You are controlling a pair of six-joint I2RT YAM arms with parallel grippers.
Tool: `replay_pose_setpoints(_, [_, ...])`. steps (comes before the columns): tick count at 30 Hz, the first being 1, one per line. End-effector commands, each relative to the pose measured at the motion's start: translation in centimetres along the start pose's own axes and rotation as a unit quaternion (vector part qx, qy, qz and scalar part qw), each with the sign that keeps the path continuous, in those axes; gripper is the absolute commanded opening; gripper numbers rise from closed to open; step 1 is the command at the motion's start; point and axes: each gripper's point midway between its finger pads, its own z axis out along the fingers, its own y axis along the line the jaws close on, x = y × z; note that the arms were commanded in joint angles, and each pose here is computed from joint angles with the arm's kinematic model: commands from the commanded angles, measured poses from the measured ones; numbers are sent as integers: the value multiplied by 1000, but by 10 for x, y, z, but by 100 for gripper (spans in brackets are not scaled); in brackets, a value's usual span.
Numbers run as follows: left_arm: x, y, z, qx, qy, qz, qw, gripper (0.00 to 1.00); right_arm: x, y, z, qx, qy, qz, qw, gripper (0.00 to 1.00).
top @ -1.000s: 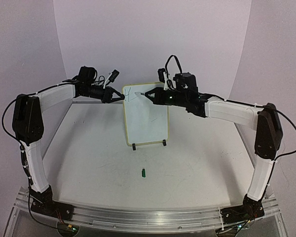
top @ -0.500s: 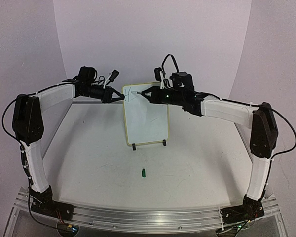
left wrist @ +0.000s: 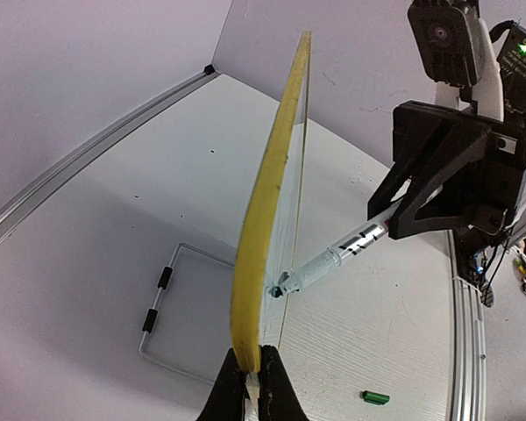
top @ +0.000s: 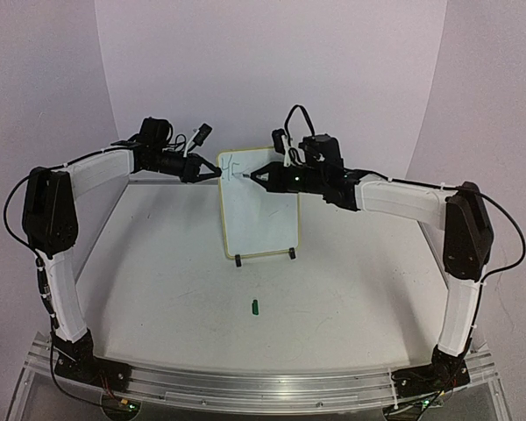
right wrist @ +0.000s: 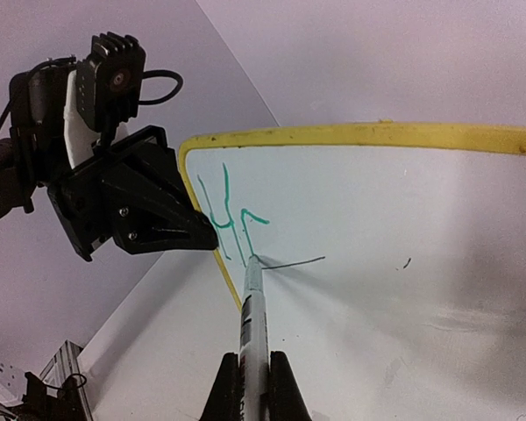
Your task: Write a sentence on the whiteboard
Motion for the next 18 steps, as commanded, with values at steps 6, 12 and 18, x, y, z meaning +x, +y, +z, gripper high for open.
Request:
replay_pose_setpoints(6, [6, 0, 6, -5, 18, 2, 1000, 0, -23, -5, -14, 34, -36, -8, 999, 0])
replay_pose_setpoints(12, [6, 0, 6, -4, 18, 1, 1000, 0, -43, 6, -23, 28, -61, -12, 998, 0])
replay_pose_setpoints(18, [6, 0, 6, -4, 18, 2, 1000, 0, -58, 11, -30, 29, -81, -16, 996, 0])
